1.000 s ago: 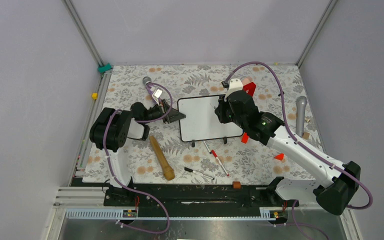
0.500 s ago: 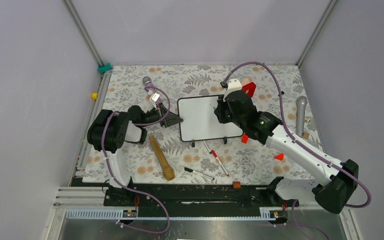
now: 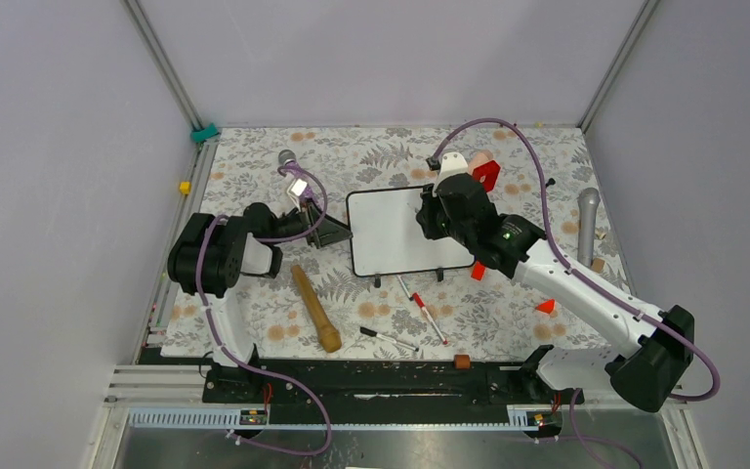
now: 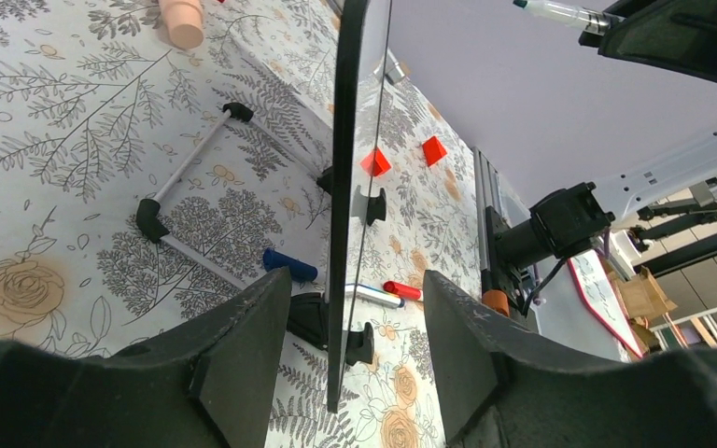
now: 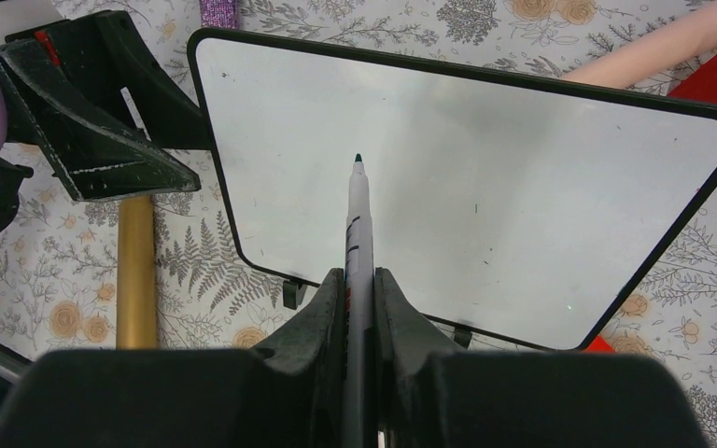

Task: Write a sentence on the whiteboard
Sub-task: Adjust the whiteboard at the center of the board, then write a sentence on the whiteboard.

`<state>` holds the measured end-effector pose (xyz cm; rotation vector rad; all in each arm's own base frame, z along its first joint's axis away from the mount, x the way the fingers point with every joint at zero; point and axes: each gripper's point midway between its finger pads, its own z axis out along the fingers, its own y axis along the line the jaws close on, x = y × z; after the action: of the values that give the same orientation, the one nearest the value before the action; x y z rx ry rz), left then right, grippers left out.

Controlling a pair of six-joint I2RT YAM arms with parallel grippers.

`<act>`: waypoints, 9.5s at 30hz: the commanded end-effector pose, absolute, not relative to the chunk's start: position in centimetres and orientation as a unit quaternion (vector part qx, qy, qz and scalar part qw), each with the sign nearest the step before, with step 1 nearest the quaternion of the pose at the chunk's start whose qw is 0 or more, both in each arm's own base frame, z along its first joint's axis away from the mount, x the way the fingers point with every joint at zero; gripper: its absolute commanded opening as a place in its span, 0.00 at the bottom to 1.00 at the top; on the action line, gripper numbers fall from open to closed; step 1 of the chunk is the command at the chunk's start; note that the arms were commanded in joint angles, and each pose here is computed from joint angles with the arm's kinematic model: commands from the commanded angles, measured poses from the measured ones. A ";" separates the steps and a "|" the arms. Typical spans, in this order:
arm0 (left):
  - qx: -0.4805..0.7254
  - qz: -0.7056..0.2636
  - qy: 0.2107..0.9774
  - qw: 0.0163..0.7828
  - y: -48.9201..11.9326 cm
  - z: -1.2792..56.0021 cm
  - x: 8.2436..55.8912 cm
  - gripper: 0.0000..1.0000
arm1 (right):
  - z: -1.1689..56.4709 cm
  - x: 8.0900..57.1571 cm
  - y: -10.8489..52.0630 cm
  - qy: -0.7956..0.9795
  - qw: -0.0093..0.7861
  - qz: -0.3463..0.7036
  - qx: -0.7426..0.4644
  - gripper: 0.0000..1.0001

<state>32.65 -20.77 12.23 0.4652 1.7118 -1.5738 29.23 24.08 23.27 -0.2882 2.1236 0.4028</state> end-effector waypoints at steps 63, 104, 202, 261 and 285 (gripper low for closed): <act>0.257 -0.634 0.638 0.353 -23.0 12.1 33.4 0.28 | 25.2 28.6 23.0 0.854 0.480 0.167 -0.115 0.00; 0.265 -0.634 0.639 0.346 -21.8 12.0 33.1 0.00 | 24.8 29.5 26.2 0.858 0.454 0.211 -0.112 0.00; 0.128 -0.602 0.697 0.370 -20.3 7.9 33.2 0.00 | 23.5 29.3 23.7 0.847 0.491 0.182 -0.096 0.00; 0.148 -0.638 0.680 0.330 -20.2 11.2 31.9 0.26 | 23.3 30.1 25.7 0.854 0.469 0.196 -0.109 0.00; 0.231 -0.602 0.656 0.392 -20.9 11.1 30.9 0.15 | 24.1 30.0 30.4 0.867 0.431 0.215 -0.127 0.00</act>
<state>31.08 -20.61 10.08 0.4943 1.7396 -1.5773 30.22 29.33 22.78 -0.3090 2.1775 0.5250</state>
